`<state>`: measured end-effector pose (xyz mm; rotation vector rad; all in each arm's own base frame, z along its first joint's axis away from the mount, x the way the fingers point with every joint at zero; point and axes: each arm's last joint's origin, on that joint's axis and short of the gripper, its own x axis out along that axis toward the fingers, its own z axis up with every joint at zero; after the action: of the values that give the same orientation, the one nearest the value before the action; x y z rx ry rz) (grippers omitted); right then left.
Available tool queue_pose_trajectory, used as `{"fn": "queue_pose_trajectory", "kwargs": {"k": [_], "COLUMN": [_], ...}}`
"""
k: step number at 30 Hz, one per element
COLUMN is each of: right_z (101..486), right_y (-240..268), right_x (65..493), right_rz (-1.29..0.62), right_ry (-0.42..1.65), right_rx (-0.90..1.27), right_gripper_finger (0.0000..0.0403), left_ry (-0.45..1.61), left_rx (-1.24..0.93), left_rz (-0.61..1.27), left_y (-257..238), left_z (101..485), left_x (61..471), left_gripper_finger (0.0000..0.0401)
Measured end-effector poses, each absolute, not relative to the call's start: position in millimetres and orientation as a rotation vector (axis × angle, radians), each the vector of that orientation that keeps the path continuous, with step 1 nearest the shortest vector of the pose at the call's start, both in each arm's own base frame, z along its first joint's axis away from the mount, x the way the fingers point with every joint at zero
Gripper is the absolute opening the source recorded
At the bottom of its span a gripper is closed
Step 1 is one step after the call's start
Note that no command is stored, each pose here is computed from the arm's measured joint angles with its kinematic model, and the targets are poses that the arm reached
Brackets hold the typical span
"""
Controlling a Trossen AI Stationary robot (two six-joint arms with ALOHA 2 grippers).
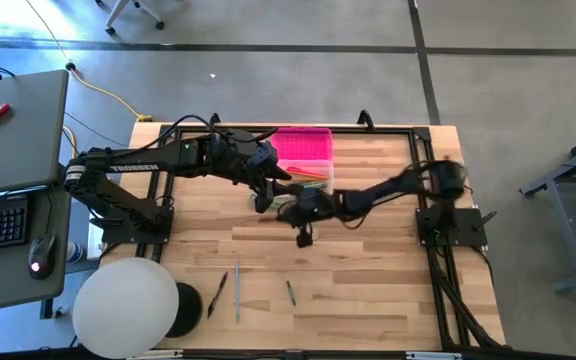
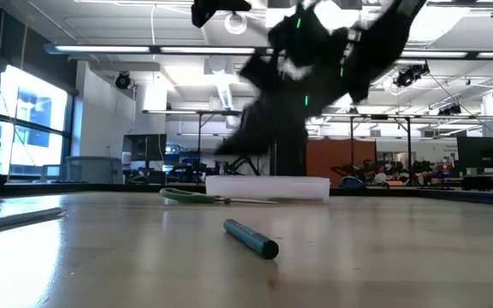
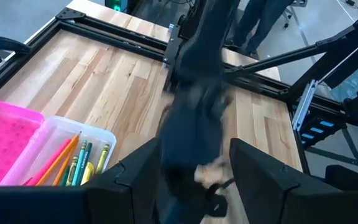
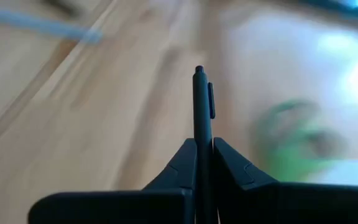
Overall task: Pick & place school supplies into a supply box
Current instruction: Put the top black pen into the supply box
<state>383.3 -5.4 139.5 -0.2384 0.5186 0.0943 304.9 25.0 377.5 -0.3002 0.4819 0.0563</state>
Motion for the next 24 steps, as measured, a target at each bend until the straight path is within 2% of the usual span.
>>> {"fn": "queue_pose_trajectory", "kwargs": {"k": [4, 8, 12, 17, 24], "right_z": [182.0, 201.6, 188.0, 168.6, 156.1], "right_y": [-11.9, -35.1, -65.2, -93.2, -106.1], "right_x": [364.9, 352.9, 348.7, 346.5, 343.4], "right_rz": [-0.017, -0.16, -0.179, -0.248, -0.2], "right_ry": [0.561, 0.591, 0.666, 0.739, 0.78], "right_rx": [-0.363, -0.39, -0.286, -0.254, -0.2], "right_gripper_finger": [0.002, 0.0014, 0.001, 0.0018, 0.0026], "left_ry": [0.482, 0.477, 0.477, 0.475, 0.474], "left_rx": [-0.3, -0.303, -0.307, -0.311, -0.307], "left_rz": [0.056, 0.057, 0.062, 0.06, 0.058], "left_y": [25.0, 25.0, 25.3, 25.2, 25.1], "left_z": [377.5, 377.9, 377.9, 378.0, 378.1], "left_x": [304.8, 305.1, 305.0, 305.1, 305.2], "left_gripper_finger": [0.0223, 0.0223, 0.0223, 0.0223, 0.0223]}}
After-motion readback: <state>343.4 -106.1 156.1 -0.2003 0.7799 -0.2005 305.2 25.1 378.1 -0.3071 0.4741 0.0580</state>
